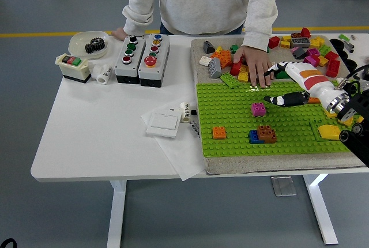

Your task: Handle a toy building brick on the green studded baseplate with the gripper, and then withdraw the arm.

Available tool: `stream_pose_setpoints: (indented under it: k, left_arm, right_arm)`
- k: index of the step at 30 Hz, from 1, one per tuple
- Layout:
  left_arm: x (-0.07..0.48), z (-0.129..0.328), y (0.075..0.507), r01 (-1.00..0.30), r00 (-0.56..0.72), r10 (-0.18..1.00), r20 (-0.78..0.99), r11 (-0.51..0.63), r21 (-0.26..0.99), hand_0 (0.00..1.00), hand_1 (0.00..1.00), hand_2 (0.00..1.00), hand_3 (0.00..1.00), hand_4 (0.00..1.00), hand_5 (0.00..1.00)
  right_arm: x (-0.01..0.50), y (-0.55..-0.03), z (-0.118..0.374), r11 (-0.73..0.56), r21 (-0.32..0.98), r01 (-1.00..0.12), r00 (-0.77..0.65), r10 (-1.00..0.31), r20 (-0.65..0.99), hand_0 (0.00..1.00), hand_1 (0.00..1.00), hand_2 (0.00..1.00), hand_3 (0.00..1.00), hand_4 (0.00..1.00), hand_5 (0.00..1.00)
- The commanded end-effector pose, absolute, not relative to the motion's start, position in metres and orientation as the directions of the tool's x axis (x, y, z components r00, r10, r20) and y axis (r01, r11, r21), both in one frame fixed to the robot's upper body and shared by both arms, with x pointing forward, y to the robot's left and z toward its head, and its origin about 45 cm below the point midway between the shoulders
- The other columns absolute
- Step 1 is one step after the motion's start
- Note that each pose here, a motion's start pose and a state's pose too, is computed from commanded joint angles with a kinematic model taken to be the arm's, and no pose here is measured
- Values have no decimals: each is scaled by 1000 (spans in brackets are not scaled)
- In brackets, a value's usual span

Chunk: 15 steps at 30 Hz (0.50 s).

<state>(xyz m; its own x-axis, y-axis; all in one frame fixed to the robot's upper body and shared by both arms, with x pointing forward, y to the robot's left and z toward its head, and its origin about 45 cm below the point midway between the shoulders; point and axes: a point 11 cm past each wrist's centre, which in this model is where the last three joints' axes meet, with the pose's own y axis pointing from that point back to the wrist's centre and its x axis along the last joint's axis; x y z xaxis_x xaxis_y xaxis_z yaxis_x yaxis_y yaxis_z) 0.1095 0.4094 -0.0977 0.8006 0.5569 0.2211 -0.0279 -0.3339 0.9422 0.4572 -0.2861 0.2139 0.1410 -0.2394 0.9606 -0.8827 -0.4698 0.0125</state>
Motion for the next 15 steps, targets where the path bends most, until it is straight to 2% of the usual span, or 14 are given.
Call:
stream_pose_setpoints:
  k: [4,5,15]
  left_arm:
    - [111,-97,410,-30,801,556,222,-334,942,737,736,745,596,660,599]
    - [111,-97,410,-30,801,556,222,-334,942,737,733,744,596,660,598]
    - [116,-96,410,-39,797,558,230,-334,942,736,733,744,596,660,599]
  right_arm:
    - [457,-279,207,-500,40,-865,144,-172,975,719,644,685,594,904,308]
    - [457,-278,207,-504,43,-863,144,-163,976,711,632,649,583,892,293]
    - [460,-274,199,-527,113,-842,147,-23,989,709,632,646,595,895,289]
